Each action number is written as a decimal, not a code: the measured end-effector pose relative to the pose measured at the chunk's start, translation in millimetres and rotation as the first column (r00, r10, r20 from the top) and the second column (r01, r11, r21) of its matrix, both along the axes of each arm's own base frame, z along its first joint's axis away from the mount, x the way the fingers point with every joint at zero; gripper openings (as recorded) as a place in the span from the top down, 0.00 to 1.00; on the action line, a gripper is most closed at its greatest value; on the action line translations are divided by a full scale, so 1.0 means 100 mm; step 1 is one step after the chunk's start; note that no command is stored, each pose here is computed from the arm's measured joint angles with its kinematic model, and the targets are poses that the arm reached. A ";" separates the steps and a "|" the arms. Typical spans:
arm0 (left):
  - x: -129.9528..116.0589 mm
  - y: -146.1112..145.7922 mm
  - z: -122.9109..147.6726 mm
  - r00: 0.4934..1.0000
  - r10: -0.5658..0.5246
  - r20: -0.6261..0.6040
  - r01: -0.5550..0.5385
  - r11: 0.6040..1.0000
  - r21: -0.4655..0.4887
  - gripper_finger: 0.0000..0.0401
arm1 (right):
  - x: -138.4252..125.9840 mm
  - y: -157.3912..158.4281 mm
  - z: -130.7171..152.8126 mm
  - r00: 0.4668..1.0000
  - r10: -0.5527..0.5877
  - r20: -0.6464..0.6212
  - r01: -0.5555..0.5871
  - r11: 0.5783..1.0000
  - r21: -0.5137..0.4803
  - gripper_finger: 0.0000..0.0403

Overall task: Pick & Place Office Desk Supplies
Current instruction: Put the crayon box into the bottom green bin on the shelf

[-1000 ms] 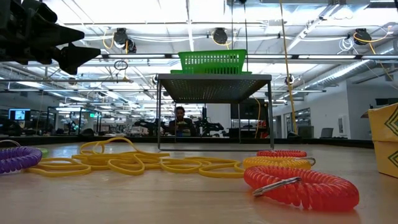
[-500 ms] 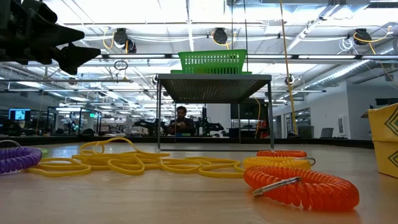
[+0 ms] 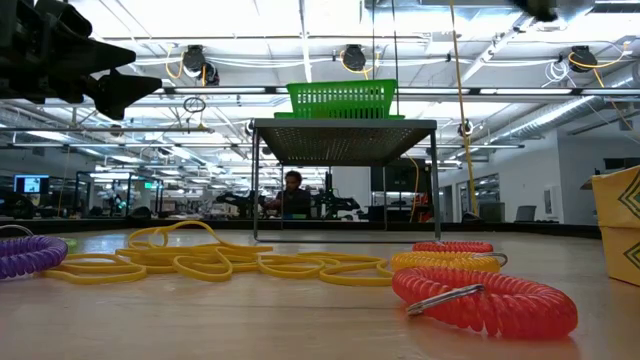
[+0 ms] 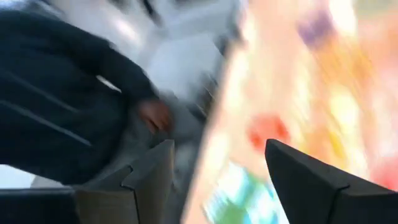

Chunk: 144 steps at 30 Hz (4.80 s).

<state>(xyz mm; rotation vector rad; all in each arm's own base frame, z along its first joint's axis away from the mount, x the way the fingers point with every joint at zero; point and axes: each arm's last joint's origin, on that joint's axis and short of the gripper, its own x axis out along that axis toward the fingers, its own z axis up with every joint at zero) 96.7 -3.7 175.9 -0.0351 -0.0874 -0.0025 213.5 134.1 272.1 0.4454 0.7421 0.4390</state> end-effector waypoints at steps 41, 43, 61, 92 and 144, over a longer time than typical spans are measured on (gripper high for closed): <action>0.00 0.00 0.00 1.000 0.000 0.001 0.000 1.000 0.000 0.23 | -0.16 -0.31 -1.31 0.886 0.028 -0.463 0.169 0.910 0.378 0.48; 0.00 0.00 0.00 1.000 0.000 0.000 0.000 1.000 0.000 0.23 | -0.16 -0.31 -1.31 0.886 0.025 -0.462 0.171 0.911 0.376 0.50; 0.00 0.00 0.00 1.000 0.000 0.000 0.000 1.000 0.000 0.23 | -0.15 -0.32 -1.31 0.891 0.000 -0.454 0.184 0.914 0.362 0.77; 0.00 0.00 0.00 1.000 -0.001 0.000 0.001 1.000 0.000 0.23 | 0.00 -0.27 -0.90 0.973 0.102 0.206 -0.166 0.932 0.323 1.00; 0.00 0.00 0.00 1.000 0.000 0.000 0.000 1.000 0.000 0.23 | 0.68 -1.45 -0.08 0.462 -0.692 0.555 0.780 0.615 0.118 1.00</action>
